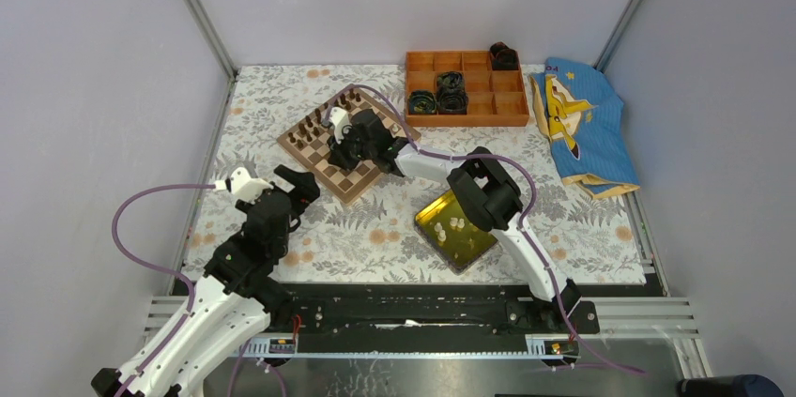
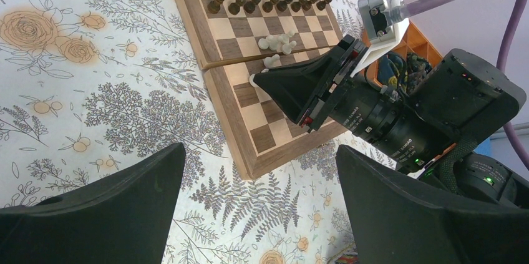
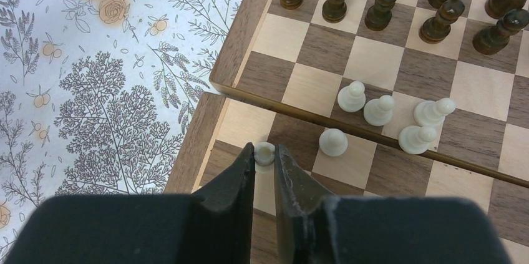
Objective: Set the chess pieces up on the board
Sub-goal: Pick up the chess piece from the chessboard.
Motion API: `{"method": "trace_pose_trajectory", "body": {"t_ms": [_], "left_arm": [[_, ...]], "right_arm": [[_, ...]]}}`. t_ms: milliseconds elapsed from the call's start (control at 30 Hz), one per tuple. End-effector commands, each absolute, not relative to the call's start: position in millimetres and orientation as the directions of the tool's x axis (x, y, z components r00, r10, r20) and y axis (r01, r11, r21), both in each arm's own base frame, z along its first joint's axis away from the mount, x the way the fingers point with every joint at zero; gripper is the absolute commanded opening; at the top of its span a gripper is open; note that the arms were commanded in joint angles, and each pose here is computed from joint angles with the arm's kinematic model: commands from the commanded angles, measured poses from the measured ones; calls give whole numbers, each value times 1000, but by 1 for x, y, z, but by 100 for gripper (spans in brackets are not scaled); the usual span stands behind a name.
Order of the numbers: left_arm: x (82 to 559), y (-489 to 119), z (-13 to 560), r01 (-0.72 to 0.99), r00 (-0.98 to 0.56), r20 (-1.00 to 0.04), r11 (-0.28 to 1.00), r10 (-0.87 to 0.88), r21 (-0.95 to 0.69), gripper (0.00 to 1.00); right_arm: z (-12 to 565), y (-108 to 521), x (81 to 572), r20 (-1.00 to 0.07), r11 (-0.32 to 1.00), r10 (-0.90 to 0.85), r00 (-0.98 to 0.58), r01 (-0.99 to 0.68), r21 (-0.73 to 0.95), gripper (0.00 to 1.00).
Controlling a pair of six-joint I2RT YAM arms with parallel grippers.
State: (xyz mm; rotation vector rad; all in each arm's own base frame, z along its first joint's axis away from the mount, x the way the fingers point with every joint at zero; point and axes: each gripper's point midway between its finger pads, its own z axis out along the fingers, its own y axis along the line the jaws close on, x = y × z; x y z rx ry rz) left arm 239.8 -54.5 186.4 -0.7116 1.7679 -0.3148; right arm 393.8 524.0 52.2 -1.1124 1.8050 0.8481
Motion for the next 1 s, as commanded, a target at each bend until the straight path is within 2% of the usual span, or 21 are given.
{"method": "trace_pose_trajectory", "body": {"t_ms": [0,367,967], "left_arm": [[239,-53,184,-311,-157,-770,771,-618,-556,99],[239,-53,184,-310,-158,-770,772,-618,-555,99],[239,-53,185,-310,-154,-771,771,-618,-557,99]], "right_arm": [[80,533,393,-927,354,-315,-202,-931,83,12],[80,531,388,-928,350,-327,-178,-935,56,0],[104,523,374,-935,337,-332,-122,-941,3,0]]}}
